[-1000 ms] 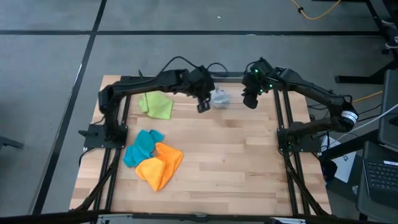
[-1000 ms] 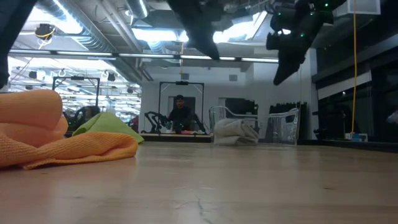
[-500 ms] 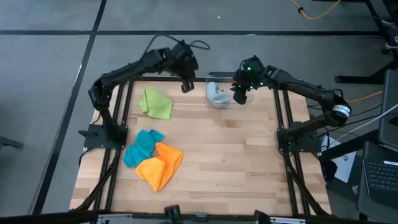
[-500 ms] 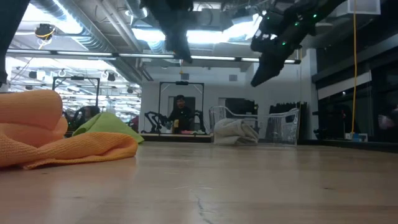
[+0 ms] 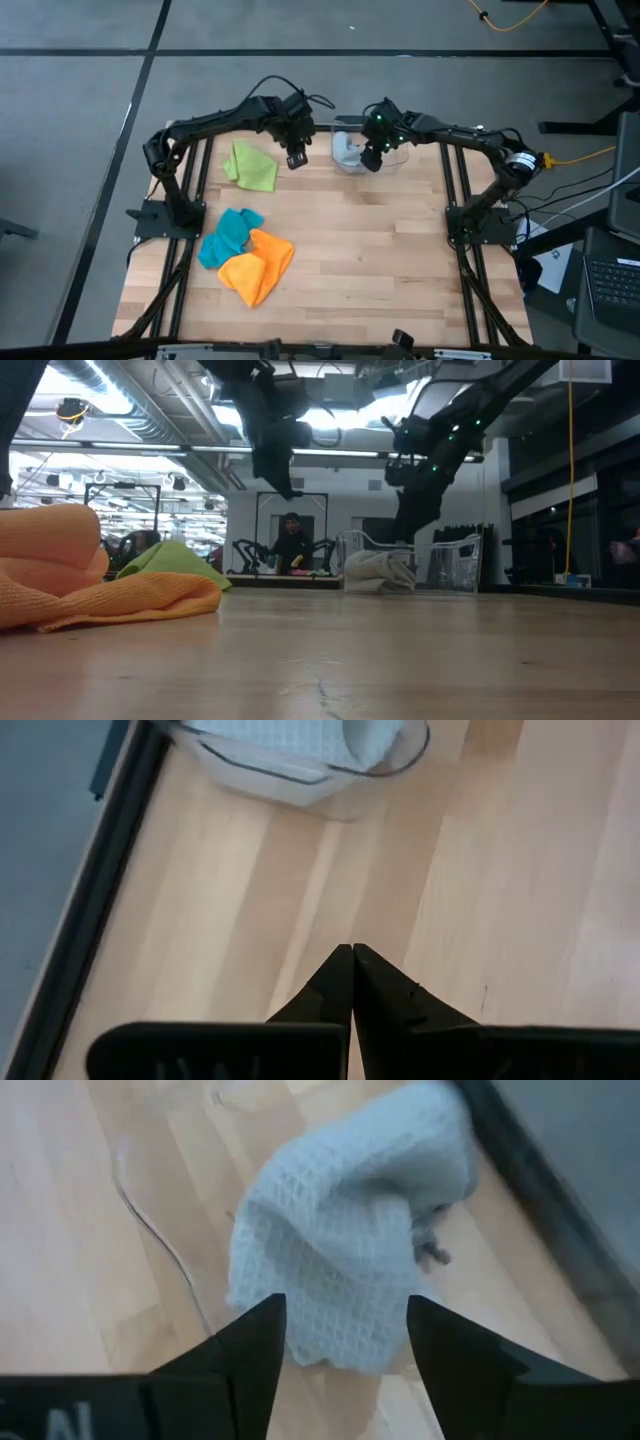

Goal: Fold microfiber towels
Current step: Put the folded gray microfiber into the transparent bin

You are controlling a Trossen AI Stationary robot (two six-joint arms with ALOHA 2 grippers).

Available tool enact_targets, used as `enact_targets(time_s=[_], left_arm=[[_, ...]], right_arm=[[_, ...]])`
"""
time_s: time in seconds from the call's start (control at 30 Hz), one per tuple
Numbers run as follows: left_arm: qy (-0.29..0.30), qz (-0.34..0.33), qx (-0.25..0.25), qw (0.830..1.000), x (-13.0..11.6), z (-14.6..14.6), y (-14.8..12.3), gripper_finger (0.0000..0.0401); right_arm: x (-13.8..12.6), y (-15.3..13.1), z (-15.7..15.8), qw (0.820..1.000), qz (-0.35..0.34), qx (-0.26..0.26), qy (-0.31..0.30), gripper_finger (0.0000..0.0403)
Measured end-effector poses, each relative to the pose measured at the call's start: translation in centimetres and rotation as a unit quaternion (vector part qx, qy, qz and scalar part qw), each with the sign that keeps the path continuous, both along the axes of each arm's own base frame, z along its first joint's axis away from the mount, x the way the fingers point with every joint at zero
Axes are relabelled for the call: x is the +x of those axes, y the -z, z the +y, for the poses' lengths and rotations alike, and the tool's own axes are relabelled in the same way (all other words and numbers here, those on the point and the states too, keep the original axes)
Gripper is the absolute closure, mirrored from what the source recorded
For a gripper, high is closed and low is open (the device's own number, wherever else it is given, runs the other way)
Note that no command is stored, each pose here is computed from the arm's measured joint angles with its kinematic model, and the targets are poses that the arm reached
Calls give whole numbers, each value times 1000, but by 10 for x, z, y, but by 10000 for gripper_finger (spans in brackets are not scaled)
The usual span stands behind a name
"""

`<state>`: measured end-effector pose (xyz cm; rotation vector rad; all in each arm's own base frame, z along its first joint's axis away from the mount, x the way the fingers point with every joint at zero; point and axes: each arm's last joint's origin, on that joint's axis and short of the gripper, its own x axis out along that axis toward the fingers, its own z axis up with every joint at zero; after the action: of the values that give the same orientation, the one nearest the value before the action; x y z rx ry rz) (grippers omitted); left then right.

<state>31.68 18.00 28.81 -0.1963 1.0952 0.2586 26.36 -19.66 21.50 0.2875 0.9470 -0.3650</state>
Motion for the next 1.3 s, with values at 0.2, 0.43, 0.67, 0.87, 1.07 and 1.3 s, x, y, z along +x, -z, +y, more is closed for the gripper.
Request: enact_targets(time_s=[0.2,0.43,0.67,0.87,1.07,1.3], left_arm=[[8,-17,11,1000,6,-3,5,397],[2,-42,28,999,10,0,17,396],[-19,-47,13,999,11,-5,37,400],[-12,-43,8,999,12,-14,53,393],[-3,-44,7,999,15,-20,54,399],[3,-61,16,998,20,-22,52,393]], right_arm=[[2,4,-1,1000,3,-2,-6,187],[4,4,2,999,8,-16,-41,187],[10,17,4,997,39,-25,-66,187],[12,38,0,994,93,-32,-47,187],[13,38,13,994,96,24,-52,187],[20,41,48,981,111,119,-103,187]])
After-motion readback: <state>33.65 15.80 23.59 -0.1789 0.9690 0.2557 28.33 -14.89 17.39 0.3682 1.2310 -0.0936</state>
